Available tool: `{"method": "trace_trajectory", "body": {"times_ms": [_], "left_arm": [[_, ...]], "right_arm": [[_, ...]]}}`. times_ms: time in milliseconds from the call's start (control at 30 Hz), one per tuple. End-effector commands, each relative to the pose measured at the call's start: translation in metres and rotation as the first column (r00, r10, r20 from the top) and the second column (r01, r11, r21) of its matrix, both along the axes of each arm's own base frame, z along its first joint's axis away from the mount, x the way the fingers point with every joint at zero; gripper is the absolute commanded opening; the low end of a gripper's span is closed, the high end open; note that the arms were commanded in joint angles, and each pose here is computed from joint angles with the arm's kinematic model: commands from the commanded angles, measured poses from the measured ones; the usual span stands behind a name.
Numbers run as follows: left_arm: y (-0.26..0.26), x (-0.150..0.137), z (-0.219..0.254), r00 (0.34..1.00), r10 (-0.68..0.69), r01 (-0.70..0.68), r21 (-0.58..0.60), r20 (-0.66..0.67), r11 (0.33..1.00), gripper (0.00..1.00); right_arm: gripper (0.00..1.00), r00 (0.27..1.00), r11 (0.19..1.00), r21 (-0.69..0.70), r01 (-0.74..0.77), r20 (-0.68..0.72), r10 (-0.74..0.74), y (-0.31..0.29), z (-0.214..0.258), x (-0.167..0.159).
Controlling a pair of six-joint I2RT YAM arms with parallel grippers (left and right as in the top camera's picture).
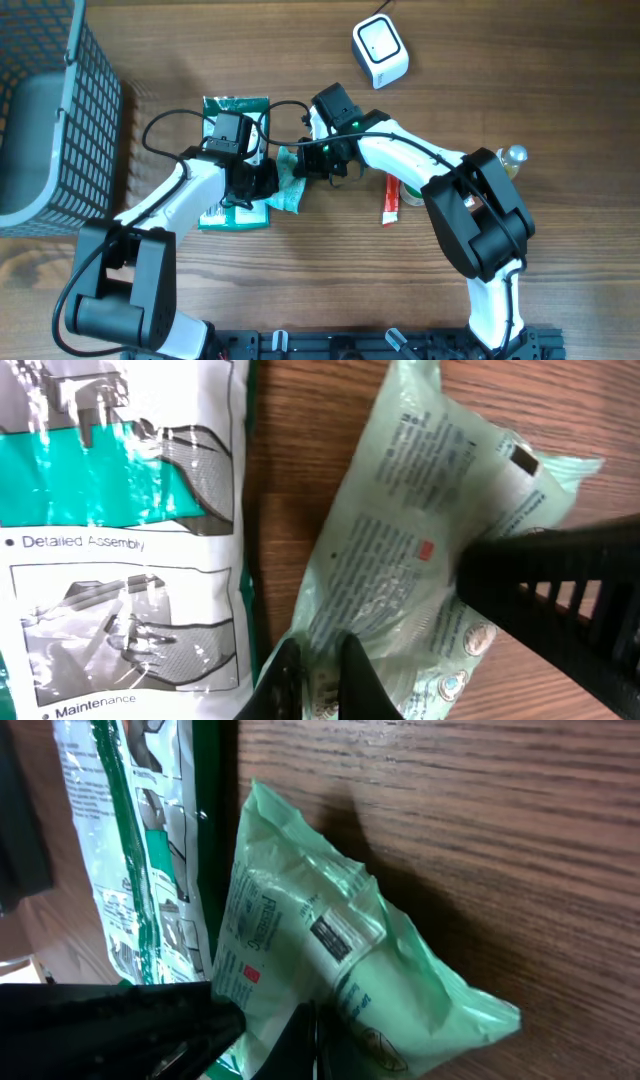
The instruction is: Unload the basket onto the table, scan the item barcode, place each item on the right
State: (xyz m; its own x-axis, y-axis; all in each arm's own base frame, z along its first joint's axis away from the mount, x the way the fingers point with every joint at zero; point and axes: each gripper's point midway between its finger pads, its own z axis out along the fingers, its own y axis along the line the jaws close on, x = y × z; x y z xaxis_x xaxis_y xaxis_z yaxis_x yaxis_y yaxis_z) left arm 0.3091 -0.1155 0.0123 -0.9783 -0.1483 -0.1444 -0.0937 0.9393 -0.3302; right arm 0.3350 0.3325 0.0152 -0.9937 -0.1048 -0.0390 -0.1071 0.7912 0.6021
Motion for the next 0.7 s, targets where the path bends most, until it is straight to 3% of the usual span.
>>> {"method": "trace_trajectory", "body": {"times_ms": [0, 233, 333, 467, 667], "left_arm": [[0.032, -0.010, -0.024, 0.997, 0.063, -0.055, 0.160, -0.046, 0.986, 0.04], [0.028, 0.009, 0.019, 0.997, 0.065, -0.070, 0.133, 0.046, 0.989, 0.04], [0.028, 0.011, 0.033, 0.994, 0.065, -0.075, 0.123, 0.082, 0.990, 0.04], [0.028, 0.006, 0.032, 0.996, 0.064, -0.071, 0.124, 0.062, 0.990, 0.04], [0.004, -0.007, 0.035, 1.000, 0.026, -0.026, -0.010, 0.001, 1.000, 0.04]], "right_arm": [[0.04, 0.999, 0.988, -0.145, 0.054, 0.009, -0.053, -0.025, -0.030, 0.004], [0.04, 0.998, 0.984, -0.165, 0.060, 0.011, -0.059, -0.029, -0.031, 0.004], [0.04, 0.999, 1.000, -0.010, 0.016, -0.042, -0.017, -0.009, -0.003, -0.002], [0.04, 1.000, 0.996, 0.091, -0.012, 0.001, 0.012, 0.002, 0.041, 0.000], [0.04, 0.993, 0.991, 0.101, -0.092, -0.065, 0.099, 0.013, 0.040, -0.036]]}}
